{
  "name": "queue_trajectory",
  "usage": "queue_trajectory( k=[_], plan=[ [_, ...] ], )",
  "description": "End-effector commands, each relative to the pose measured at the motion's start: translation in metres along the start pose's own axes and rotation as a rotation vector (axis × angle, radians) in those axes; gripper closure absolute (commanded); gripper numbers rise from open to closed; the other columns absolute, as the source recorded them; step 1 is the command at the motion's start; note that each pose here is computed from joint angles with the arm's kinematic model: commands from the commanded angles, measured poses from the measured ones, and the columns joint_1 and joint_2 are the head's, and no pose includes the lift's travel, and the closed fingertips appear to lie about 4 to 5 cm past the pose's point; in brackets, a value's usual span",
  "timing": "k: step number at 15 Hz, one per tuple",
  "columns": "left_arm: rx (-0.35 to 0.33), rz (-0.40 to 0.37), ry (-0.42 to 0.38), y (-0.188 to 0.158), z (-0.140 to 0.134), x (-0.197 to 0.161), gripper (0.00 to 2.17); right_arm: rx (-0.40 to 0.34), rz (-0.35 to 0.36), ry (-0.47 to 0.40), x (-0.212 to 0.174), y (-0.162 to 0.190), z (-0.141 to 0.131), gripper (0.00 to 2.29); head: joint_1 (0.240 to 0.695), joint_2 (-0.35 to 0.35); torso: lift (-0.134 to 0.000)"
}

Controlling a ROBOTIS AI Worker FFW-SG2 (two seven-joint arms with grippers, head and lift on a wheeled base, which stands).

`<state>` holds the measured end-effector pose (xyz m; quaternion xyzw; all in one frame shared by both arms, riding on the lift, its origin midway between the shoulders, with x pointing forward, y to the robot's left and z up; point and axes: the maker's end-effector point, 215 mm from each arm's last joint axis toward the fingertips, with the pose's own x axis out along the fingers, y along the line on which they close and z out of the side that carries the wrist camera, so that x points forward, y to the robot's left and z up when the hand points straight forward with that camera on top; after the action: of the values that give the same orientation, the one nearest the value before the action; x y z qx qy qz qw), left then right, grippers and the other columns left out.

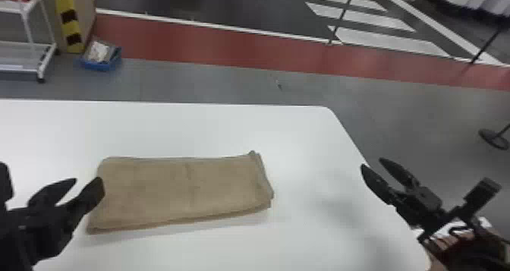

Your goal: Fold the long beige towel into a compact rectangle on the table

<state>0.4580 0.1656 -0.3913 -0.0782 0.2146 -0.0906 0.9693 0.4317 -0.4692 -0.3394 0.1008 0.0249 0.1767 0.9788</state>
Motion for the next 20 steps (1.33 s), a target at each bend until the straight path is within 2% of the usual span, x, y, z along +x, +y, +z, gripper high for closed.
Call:
queue_trajectory(
  k=[1, 3, 7, 9, 11, 12, 13, 15, 16, 20],
  plan=[
    [0.003, -0.011, -0.062, -0.001, 0.022, -0.002, 0.05, -0.004, 0.006, -0.010, 0.003, 0.006, 0.003, 0.08, 0.695, -0.350, -0.124],
    [0.039, -0.048, -0.060, -0.023, 0.019, 0.003, 0.09, 0.000, 0.014, -0.013, 0.005, 0.011, 0.004, 0.09, 0.695, -0.350, -0.124],
    [0.125, -0.150, -0.047, -0.093, -0.007, 0.023, 0.31, 0.014, 0.021, -0.010, 0.005, 0.020, -0.003, 0.09, 0.695, -0.350, -0.124],
    [0.171, -0.167, -0.031, -0.115, -0.021, 0.037, 0.72, 0.019, 0.030, -0.006, 0.005, 0.027, -0.007, 0.09, 0.695, -0.350, -0.124],
    [0.188, -0.130, -0.035, -0.114, -0.023, 0.046, 1.37, 0.025, 0.028, -0.001, 0.004, 0.037, -0.008, 0.09, 0.695, -0.350, -0.124],
    [0.191, -0.123, -0.033, -0.111, -0.024, 0.047, 1.61, 0.031, 0.021, 0.004, 0.004, 0.042, -0.012, 0.09, 0.695, -0.350, -0.124],
    [0.193, -0.119, -0.034, -0.109, -0.024, 0.047, 1.72, 0.031, 0.010, 0.003, 0.005, 0.046, -0.012, 0.10, 0.695, -0.350, -0.124],
    [0.210, -0.109, -0.035, -0.104, -0.023, 0.047, 1.75, 0.046, 0.003, 0.017, 0.010, 0.058, -0.018, 0.10, 0.695, -0.350, -0.124],
    [0.217, -0.096, -0.027, -0.101, -0.026, 0.046, 1.92, 0.048, -0.006, 0.024, 0.013, 0.063, -0.022, 0.11, 0.695, -0.350, -0.124],
    [0.244, -0.072, -0.005, -0.087, -0.034, 0.046, 1.92, 0.107, -0.010, 0.073, 0.027, 0.090, -0.053, 0.11, 0.695, -0.350, -0.124]
  ],
)
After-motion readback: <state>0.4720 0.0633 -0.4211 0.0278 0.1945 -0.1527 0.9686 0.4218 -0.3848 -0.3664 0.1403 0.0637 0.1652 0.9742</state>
